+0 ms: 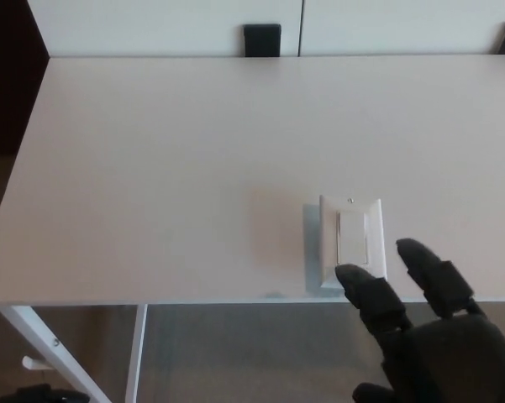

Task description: The robot walk towards a table in front and then clicks the light switch button using the right hand's index finger

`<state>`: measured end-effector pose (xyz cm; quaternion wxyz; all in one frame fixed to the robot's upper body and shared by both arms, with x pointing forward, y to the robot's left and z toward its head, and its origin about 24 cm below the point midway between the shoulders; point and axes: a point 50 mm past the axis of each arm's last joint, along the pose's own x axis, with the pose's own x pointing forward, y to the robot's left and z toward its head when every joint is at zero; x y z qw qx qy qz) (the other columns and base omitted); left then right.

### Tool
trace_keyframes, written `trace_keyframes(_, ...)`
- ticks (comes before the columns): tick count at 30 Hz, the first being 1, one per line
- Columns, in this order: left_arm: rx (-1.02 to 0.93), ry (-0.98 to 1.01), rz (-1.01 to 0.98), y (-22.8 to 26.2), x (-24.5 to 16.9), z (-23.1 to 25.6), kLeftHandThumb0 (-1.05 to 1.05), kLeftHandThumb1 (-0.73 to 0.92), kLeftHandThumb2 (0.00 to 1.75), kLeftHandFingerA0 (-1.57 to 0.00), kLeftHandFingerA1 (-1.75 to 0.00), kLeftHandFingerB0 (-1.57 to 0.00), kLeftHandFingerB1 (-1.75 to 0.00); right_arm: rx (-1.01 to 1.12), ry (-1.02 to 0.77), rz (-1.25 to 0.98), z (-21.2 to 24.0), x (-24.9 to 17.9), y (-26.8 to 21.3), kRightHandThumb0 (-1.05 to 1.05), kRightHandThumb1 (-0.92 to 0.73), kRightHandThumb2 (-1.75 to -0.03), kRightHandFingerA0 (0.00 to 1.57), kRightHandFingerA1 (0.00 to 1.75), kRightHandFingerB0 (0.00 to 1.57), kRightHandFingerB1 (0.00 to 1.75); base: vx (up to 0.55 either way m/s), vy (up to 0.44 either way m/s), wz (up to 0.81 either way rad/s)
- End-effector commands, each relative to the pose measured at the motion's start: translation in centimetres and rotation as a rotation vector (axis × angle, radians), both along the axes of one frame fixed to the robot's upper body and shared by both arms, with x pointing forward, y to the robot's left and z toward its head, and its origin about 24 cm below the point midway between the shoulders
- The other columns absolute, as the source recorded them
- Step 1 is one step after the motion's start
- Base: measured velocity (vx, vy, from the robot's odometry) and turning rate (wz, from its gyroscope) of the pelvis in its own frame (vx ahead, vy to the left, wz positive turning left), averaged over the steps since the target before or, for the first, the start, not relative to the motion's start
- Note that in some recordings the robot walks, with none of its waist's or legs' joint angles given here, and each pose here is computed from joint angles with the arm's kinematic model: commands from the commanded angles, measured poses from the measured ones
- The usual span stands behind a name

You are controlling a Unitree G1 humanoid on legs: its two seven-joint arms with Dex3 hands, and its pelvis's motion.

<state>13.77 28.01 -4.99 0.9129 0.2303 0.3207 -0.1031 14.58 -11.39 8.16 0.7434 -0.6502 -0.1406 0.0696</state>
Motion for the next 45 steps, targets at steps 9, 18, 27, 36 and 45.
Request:
trace_keyframes(9, 0.014, 0.009, -0.005, 0.6, -0.1, -0.2, -0.23, 0.56, 0.56, -0.67, -0.45, -0.57, -0.41, 0.093, 0.015, 0.097, 2.3, -7.5, -2.0, -0.71, -0.45, -0.82, 0.03, 0.29, 0.26, 0.45, 0.00, 0.000, 0.00)
trace_keyframes(18, 0.026, 0.016, -0.017, 0.4, -0.5, -0.3, -0.26, 0.56, 0.56, -0.66, -0.44, -0.58, -0.40, -0.062, 0.426, -0.142, -6.8, -6.4, -8.2, -0.61, -0.45, -0.74, 0.05, 0.38, 0.21, 0.40, 0.00, 0.000, 0.00)
trace_keyframes(27, 0.030, 0.002, -0.019, 0.3, 0.1, -0.2, -0.25, 0.56, 0.57, -0.67, -0.45, -0.58, -0.40, 0.413, 0.855, -0.347, -12.4, -3.6, -13.1, -0.35, -0.42, -0.98, 0.03, 0.51, 0.00, 0.46, 0.00, 0.000, 0.00)
trace_keyframes(36, 0.028, 0.019, -0.026, 0.0, -0.3, -0.3, -0.25, 0.56, 0.57, -0.66, -0.44, -0.57, -0.40, 0.425, 0.888, -0.341, -12.7, -4.2, -12.8, -0.34, -0.43, -0.98, 0.03, 0.52, 0.00, 0.46, 0.00, 0.000, 0.00)
trace_keyframes(45, 0.038, 0.022, -0.037, 0.1, -0.1, -0.3, -0.25, 0.57, 0.57, -0.66, -0.45, -0.57, -0.40, 0.452, 0.909, -0.334, -12.7, -3.9, -13.0, -0.61, -0.49, -0.78, 0.06, 0.41, 0.09, 0.38, 0.00, 0.000, 0.00)
